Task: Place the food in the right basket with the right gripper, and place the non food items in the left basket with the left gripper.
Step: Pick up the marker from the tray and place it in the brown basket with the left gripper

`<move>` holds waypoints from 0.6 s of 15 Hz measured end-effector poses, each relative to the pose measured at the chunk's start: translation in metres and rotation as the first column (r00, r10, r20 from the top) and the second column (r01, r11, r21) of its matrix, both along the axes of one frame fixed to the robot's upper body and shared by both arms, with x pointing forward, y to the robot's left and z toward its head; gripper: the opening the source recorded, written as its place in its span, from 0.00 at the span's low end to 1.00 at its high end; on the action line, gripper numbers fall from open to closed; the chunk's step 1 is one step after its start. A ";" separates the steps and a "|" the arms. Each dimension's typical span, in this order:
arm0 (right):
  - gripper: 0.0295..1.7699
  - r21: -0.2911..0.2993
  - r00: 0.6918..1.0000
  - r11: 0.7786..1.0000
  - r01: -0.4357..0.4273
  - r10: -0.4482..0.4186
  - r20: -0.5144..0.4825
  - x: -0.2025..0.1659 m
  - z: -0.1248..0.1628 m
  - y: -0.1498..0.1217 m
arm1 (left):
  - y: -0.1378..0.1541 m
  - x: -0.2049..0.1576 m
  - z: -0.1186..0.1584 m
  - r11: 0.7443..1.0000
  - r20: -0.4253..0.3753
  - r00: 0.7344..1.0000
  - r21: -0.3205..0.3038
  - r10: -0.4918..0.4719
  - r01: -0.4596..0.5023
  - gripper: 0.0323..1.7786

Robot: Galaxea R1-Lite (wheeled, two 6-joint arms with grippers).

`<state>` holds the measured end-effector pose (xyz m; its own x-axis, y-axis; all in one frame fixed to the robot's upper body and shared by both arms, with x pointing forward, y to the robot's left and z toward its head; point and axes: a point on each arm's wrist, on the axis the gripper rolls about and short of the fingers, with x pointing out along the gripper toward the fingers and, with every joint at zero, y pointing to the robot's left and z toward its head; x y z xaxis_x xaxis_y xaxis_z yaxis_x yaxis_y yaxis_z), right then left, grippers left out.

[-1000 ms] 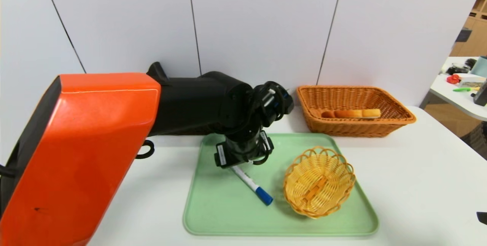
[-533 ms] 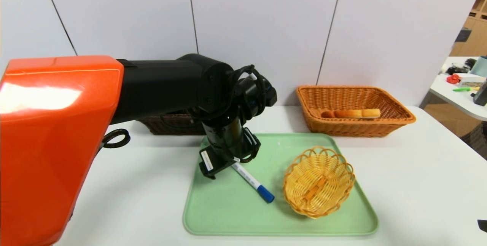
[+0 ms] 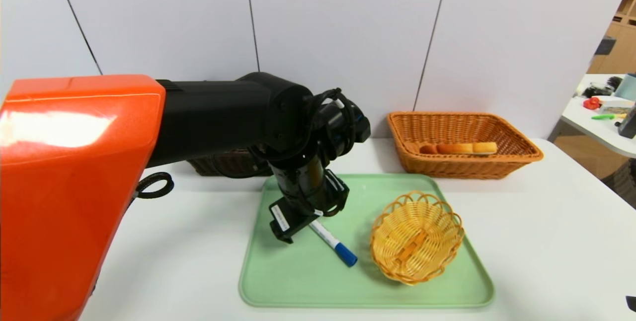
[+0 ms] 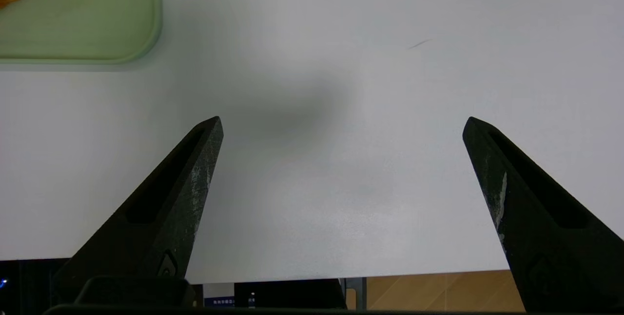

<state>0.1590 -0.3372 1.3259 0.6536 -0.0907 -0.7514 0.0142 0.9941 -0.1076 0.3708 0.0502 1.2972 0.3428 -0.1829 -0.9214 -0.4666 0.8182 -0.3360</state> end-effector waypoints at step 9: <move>0.96 0.002 1.000 1.000 0.003 -0.003 -0.007 0.000 -0.002 0.000 | -0.011 0.003 -0.020 0.999 -0.085 0.996 -0.031 0.020 -0.022 0.95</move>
